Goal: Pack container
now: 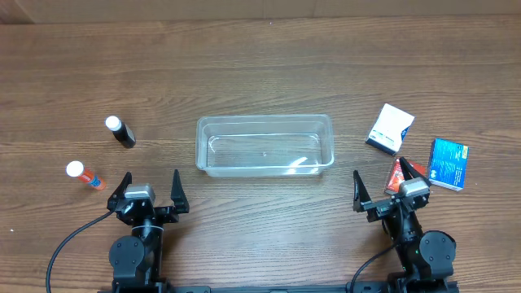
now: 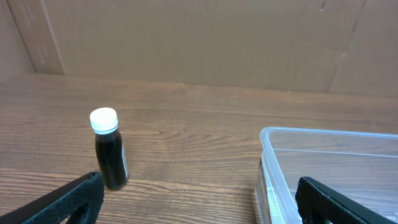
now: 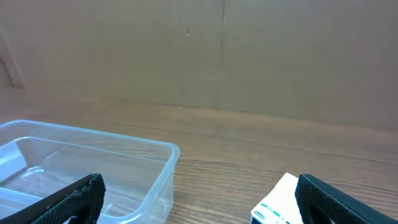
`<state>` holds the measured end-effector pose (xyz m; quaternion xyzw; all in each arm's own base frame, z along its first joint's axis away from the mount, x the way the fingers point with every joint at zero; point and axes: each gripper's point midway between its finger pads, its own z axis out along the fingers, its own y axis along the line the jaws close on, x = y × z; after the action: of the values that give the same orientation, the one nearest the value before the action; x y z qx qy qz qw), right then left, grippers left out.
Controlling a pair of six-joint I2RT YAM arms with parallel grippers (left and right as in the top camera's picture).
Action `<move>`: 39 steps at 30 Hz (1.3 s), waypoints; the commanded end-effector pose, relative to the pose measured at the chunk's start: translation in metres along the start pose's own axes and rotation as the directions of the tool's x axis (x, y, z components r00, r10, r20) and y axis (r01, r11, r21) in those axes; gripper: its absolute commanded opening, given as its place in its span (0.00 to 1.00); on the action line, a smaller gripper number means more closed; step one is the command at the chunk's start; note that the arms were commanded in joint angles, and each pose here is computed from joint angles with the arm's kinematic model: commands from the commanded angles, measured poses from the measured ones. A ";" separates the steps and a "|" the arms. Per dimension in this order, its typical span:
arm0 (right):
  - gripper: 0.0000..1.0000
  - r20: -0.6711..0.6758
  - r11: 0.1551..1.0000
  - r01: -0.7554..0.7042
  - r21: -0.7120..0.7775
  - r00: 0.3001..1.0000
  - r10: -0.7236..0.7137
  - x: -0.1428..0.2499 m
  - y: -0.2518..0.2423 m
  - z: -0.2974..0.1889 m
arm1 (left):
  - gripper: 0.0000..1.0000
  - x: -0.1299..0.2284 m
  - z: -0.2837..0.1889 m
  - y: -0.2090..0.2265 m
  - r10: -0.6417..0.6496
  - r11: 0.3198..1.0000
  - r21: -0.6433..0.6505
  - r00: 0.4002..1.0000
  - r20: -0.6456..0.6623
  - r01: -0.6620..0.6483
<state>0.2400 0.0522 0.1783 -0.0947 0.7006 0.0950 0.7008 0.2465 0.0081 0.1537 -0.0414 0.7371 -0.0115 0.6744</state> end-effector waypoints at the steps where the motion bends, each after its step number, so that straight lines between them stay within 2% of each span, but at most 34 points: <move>1: 1.00 -0.003 0.992 -0.124 -0.018 0.992 0.124 0.003 0.003 0.001 | 1.00 -0.005 -0.001 0.000 -0.077 0.997 -0.004 0.997 0.009 0.077; 4: 1.00 0.000 0.988 -0.157 -0.015 0.988 0.157 -0.005 0.003 0.000 | 1.00 -0.029 -0.010 -0.001 -0.105 0.994 -0.003 0.994 0.014 0.105; 5: 1.00 0.002 0.988 -0.157 -0.015 0.988 0.157 -0.012 0.003 0.000 | 1.00 -0.047 -0.018 -0.002 -0.106 0.994 -0.002 0.994 0.016 0.107; 8: 1.00 -0.060 0.969 -0.246 0.000 0.968 0.246 -0.025 0.002 0.002 | 1.00 -0.079 -0.031 -0.004 -0.165 0.986 -0.005 0.986 0.001 0.165; 12: 1.00 -0.244 0.956 -0.290 0.053 0.924 0.294 -0.043 0.000 0.017 | 1.00 -0.114 -0.023 -0.006 -0.158 0.987 -0.049 0.976 -0.150 0.152; 14: 1.00 -0.332 0.951 -0.300 0.082 0.891 0.310 -0.056 -0.002 0.028 | 1.00 -0.120 -0.007 -0.007 -0.158 0.987 -0.081 0.945 -0.287 0.140; 17: 1.00 -0.516 0.941 -0.305 0.146 0.788 0.336 -0.063 -0.007 0.052 | 1.00 -0.123 0.020 -0.007 -0.160 0.986 -0.128 0.854 -0.496 0.111; 21: 1.00 -0.765 0.920 -0.292 0.261 0.518 0.381 -0.034 -0.009 0.062 | 1.00 -0.108 0.024 -0.006 -0.164 0.983 -0.176 0.638 -0.752 0.046; 23: 1.00 -0.821 0.925 -0.269 0.270 0.438 0.367 -0.018 -0.009 0.060 | 1.00 -0.096 0.016 -0.005 -0.167 0.982 -0.187 0.563 -0.809 0.024; 24: 1.00 -0.828 0.928 -0.239 0.287 0.425 0.366 -0.012 -0.014 0.060 | 1.00 -0.093 0.015 -0.004 -0.165 0.982 -0.187 0.548 -0.820 0.017; 26: 1.00 -0.813 0.924 -0.169 0.344 0.438 0.383 -0.009 -0.030 0.058 | 1.00 -0.101 0.018 0.010 -0.223 0.968 -0.247 0.565 -0.794 0.035; 29: 1.00 -0.787 0.898 -0.180 0.401 0.434 0.439 -0.010 -0.043 0.056 | 1.00 -0.119 0.031 0.055 -0.361 0.914 -0.398 0.590 -0.723 0.072; 31: 1.00 -0.778 0.887 -0.189 0.421 0.429 0.460 -0.009 -0.048 0.054 | 1.00 -0.123 0.048 0.082 -0.413 0.885 -0.460 0.581 -0.702 0.073; 36: 1.00 -0.778 0.886 -0.200 0.418 0.425 0.463 -0.010 -0.047 0.054 | 1.00 -0.098 0.124 0.102 -0.384 0.909 -0.414 0.490 -0.783 0.050; 38: 1.00 -0.778 0.886 -0.200 0.418 0.425 0.463 -0.010 -0.047 0.054 | 1.00 -0.067 0.147 0.103 -0.389 0.914 -0.400 0.425 -0.817 0.068; 39: 1.00 -0.778 0.886 -0.200 0.418 0.425 0.463 -0.010 -0.047 0.054 | 0.98 -0.047 0.151 0.106 -0.397 0.912 -0.406 0.374 -0.838 0.060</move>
<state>0.2987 0.0220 0.1731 0.1036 0.9699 0.0750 0.2071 0.3854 0.1247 0.1995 -0.2509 0.9535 0.0044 0.1671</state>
